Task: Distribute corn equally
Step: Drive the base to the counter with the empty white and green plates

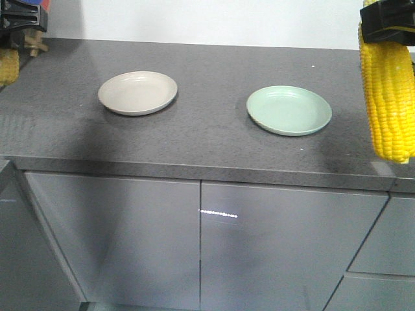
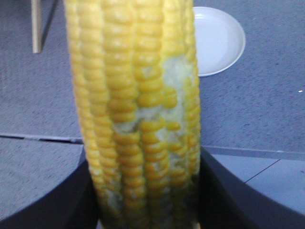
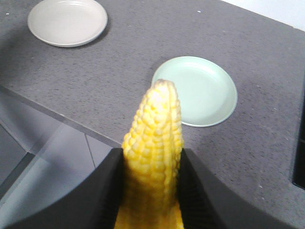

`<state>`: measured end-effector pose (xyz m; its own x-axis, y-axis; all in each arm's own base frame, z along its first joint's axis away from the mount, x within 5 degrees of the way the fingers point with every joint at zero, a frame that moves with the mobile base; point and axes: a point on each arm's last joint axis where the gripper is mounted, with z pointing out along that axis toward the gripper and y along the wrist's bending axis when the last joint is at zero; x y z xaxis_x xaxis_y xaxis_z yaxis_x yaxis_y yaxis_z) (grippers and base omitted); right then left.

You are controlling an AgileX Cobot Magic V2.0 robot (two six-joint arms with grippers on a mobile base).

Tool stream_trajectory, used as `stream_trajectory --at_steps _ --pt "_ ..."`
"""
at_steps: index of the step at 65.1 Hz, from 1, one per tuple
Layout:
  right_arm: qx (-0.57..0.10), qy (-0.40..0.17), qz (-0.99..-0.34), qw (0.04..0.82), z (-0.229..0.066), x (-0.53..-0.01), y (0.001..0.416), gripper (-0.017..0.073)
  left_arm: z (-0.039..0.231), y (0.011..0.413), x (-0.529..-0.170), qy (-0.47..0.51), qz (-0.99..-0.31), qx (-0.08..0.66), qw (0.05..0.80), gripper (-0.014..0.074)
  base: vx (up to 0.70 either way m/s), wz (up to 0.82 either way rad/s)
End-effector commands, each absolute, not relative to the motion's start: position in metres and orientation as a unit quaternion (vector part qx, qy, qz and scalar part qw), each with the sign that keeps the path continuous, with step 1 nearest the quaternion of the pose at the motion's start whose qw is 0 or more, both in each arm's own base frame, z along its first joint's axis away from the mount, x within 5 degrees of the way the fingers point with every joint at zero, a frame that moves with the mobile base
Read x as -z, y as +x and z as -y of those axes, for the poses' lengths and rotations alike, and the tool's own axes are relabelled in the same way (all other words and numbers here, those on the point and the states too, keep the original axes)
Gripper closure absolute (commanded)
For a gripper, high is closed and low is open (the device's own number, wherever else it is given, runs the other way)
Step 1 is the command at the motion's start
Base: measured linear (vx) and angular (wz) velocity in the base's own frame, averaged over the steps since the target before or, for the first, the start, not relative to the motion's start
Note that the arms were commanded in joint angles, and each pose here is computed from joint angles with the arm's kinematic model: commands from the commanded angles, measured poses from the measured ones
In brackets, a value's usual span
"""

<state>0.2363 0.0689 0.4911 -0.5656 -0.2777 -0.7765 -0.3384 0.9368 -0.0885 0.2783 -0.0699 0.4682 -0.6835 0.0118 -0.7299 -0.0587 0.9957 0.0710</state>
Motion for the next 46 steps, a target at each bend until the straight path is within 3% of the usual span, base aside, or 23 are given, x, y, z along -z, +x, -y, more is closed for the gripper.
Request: stream_trajectory --at_steps 1,46 --pt "-0.035 -0.165 -0.858 0.485 -0.0644 -0.5094 0.2271 0.0458 0.0646 0.2681 -0.4903 -0.016 -0.892 -0.036 0.451 0.0531 0.07 -0.27" --pt "-0.035 -0.165 -0.858 0.485 -0.0644 -0.5094 0.2271 0.0458 0.0646 0.2681 -0.4903 -0.016 -0.892 -0.036 0.451 0.0531 0.08 -0.2"
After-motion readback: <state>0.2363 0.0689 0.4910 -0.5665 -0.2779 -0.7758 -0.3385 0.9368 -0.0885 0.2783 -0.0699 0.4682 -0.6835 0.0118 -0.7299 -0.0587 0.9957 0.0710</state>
